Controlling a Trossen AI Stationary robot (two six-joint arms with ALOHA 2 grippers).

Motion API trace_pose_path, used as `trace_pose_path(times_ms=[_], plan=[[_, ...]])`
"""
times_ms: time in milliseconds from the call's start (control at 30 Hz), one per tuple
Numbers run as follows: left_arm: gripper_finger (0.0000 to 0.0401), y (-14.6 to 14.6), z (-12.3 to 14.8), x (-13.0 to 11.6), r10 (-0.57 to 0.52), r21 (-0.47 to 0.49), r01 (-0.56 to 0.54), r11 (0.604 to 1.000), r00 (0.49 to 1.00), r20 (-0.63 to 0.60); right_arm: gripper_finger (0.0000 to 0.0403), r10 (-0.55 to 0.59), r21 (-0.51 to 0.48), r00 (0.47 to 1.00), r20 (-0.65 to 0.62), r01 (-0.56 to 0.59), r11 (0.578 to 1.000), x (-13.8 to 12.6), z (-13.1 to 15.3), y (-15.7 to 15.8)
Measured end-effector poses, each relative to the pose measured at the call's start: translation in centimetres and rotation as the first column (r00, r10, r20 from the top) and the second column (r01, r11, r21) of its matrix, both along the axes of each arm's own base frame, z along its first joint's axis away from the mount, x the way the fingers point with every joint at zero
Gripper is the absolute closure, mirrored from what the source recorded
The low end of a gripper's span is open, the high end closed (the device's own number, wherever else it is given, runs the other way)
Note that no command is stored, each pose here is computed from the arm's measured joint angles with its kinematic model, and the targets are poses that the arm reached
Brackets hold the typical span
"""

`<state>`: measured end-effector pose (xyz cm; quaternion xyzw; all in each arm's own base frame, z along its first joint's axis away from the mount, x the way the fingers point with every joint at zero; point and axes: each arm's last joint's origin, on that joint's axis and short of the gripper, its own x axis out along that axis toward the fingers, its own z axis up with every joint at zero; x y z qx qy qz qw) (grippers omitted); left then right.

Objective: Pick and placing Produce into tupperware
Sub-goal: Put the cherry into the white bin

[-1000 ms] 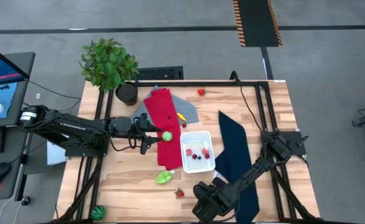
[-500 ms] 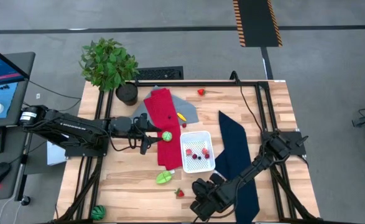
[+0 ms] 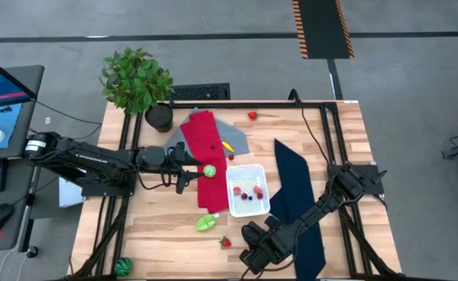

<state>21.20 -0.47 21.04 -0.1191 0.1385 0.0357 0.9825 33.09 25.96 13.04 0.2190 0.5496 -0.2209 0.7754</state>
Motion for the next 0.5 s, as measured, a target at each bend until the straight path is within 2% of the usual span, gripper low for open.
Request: trace_pose_path(times_ms=[267,367,500], plan=[[0.0205,0.0,0.0,0.0,0.0,0.001,0.0,1.0,1.0,0.0,0.0393,-0.021,0.024,1.0,0.017,0.02,0.999,0.0,0.2,0.5],[0.0205,0.0,0.0,0.0,-0.001,0.001,0.001,1.0,1.0,0.0,0.039,0.005,0.059,0.999,0.049,-0.008,0.998,0.5,1.2,1.3],[0.0205,0.0,0.0,0.0,0.0,0.001,0.0,1.0,1.0,0.0,0.0393,0.06,0.056,0.99,0.13,-0.068,0.996,1.4,3.6,2.4]])
